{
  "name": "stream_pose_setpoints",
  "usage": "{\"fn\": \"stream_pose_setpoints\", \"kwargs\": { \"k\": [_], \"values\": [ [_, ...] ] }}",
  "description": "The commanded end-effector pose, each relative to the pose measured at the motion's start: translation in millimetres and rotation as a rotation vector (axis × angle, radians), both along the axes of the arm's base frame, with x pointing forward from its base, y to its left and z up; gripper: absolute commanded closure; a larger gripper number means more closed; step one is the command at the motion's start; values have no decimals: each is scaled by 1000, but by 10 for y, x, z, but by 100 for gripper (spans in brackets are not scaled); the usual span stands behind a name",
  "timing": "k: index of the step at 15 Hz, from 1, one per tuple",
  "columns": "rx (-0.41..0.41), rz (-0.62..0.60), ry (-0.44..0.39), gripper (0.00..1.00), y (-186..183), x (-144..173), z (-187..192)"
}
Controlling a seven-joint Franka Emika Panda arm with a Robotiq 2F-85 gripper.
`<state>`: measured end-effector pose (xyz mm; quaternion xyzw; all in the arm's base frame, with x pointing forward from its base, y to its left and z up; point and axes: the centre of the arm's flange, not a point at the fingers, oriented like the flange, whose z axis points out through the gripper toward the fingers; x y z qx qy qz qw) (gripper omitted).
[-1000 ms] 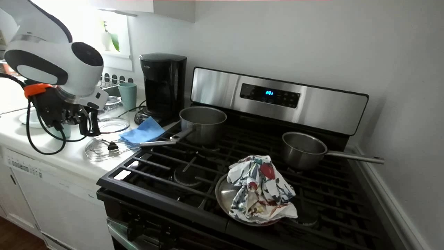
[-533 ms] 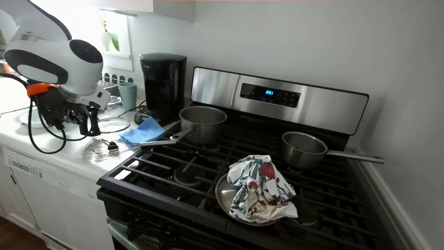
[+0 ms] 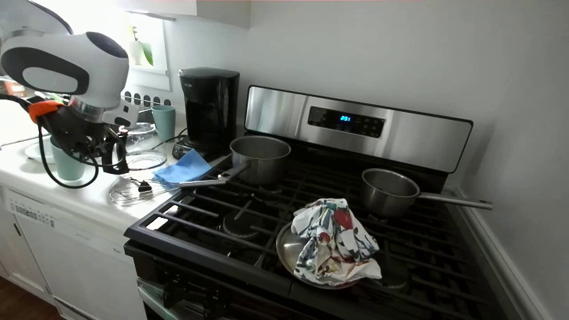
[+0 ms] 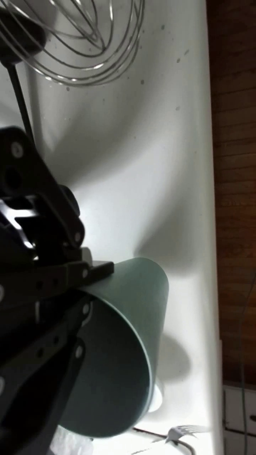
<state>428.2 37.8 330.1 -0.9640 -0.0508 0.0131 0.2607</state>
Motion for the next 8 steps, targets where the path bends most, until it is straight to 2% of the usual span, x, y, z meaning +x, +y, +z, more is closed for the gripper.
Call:
{"fn": "stream_pose_setpoints", "kwargs": {
  "k": [1,8],
  "values": [
    [-69,108,6,99,-69,-149,339],
    [-271,276,45,99,-219,-296,727]
  ]
}}
